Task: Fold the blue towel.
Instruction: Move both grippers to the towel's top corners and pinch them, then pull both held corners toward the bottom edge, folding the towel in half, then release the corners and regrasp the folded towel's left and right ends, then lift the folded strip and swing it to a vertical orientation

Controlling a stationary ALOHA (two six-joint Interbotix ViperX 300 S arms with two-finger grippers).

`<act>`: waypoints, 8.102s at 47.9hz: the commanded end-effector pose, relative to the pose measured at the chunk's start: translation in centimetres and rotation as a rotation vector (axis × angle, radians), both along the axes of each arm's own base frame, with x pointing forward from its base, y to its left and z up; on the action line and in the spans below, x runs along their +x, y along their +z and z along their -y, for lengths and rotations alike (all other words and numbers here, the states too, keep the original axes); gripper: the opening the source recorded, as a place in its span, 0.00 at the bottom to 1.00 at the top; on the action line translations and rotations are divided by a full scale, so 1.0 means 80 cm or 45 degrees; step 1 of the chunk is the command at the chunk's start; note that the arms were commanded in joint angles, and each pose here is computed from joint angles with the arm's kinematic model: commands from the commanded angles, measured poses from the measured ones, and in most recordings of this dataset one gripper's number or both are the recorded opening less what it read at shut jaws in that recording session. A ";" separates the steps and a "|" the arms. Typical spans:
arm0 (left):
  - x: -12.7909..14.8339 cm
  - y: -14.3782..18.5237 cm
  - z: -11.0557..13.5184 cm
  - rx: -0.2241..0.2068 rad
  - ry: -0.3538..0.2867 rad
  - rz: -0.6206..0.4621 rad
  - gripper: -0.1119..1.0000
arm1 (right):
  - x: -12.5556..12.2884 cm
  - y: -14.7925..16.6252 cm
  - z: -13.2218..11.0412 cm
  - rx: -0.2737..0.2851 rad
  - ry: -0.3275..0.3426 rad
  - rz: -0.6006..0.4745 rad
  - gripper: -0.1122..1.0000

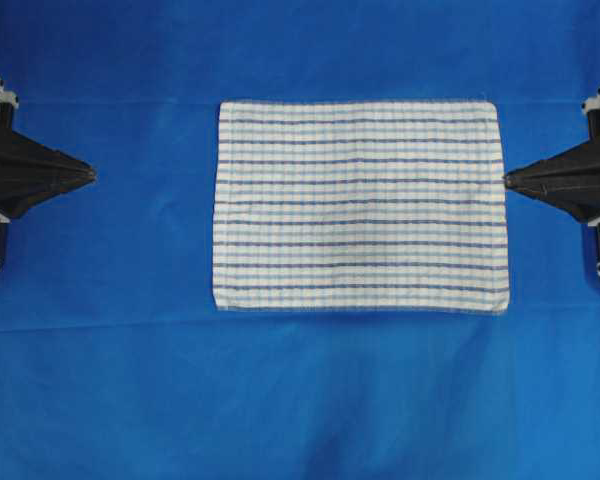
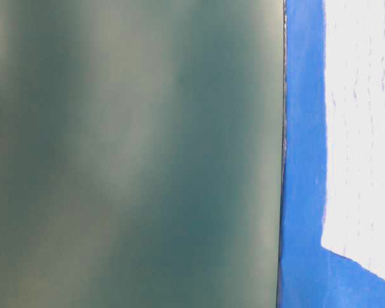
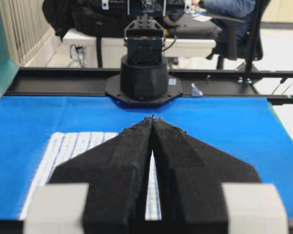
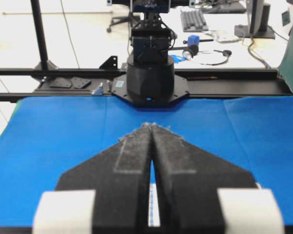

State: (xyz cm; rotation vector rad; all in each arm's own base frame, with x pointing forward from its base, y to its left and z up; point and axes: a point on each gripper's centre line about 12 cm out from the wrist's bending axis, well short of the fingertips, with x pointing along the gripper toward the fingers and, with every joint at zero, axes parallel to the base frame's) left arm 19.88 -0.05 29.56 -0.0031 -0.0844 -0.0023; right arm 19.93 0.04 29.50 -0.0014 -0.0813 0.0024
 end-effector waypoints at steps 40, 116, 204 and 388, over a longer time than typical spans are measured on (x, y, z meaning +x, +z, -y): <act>0.135 -0.113 -0.115 -0.121 0.380 -0.535 0.54 | 0.004 -0.104 0.134 0.283 -0.629 -0.649 0.17; 0.168 -0.292 -0.195 -0.224 0.538 -1.013 0.11 | -0.012 -0.261 0.212 0.490 -0.881 -1.119 0.15; 0.166 -0.176 -0.003 -0.074 0.035 -0.964 0.11 | -0.009 -0.143 0.025 0.482 -0.278 -1.080 0.15; 0.167 -0.208 -0.060 -0.126 0.186 -1.147 0.14 | 0.005 -0.200 0.074 0.468 -0.503 -1.277 0.13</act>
